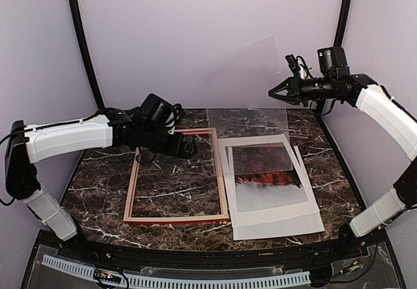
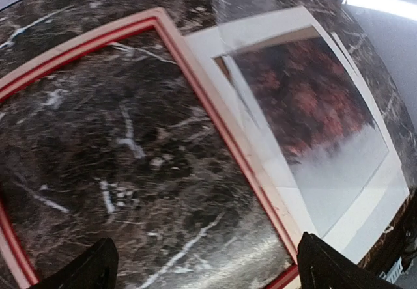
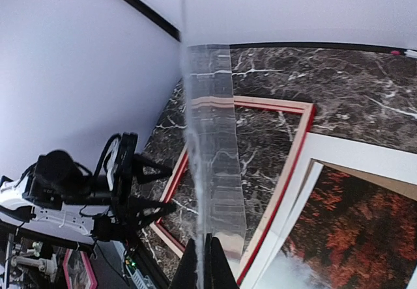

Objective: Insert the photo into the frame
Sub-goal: Move the photo frame to the frame body.

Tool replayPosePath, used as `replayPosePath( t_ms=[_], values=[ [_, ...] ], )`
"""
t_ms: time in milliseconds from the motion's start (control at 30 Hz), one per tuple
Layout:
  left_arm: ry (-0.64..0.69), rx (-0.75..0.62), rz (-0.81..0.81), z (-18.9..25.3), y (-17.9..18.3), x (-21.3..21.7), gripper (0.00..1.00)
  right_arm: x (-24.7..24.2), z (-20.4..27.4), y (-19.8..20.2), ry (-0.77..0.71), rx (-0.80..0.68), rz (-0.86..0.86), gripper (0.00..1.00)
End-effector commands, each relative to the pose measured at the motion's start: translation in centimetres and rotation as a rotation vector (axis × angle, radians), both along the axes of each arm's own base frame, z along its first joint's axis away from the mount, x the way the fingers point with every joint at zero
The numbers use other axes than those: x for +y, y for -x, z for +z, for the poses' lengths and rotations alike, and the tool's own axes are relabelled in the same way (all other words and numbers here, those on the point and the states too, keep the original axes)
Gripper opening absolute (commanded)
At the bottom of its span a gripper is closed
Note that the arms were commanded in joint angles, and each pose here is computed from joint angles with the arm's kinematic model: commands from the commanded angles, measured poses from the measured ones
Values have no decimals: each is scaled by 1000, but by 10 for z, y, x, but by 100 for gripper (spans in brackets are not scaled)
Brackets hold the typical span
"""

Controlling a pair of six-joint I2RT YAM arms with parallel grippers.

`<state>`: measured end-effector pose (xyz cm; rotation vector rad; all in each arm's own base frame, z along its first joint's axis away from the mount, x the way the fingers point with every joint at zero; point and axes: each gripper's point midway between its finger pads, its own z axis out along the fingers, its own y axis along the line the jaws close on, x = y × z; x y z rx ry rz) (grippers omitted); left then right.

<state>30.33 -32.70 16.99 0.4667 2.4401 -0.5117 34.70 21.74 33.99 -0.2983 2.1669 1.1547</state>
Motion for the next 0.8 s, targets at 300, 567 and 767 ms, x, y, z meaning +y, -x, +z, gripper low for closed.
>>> replayPosePath(
  t_ms=[300, 567, 767],
  values=[
    [-121, -204, 635, 68, -39, 267, 99, 206, 31, 36, -170, -3, 263, 0],
    [-262, -272, 756, 91, -26, 326, 99, 297, -41, 35, -253, 163, 279, 0],
    [-249, -179, 660, 56, -45, 305, 99, 290, -136, 5, -175, 274, 129, 0]
  ],
)
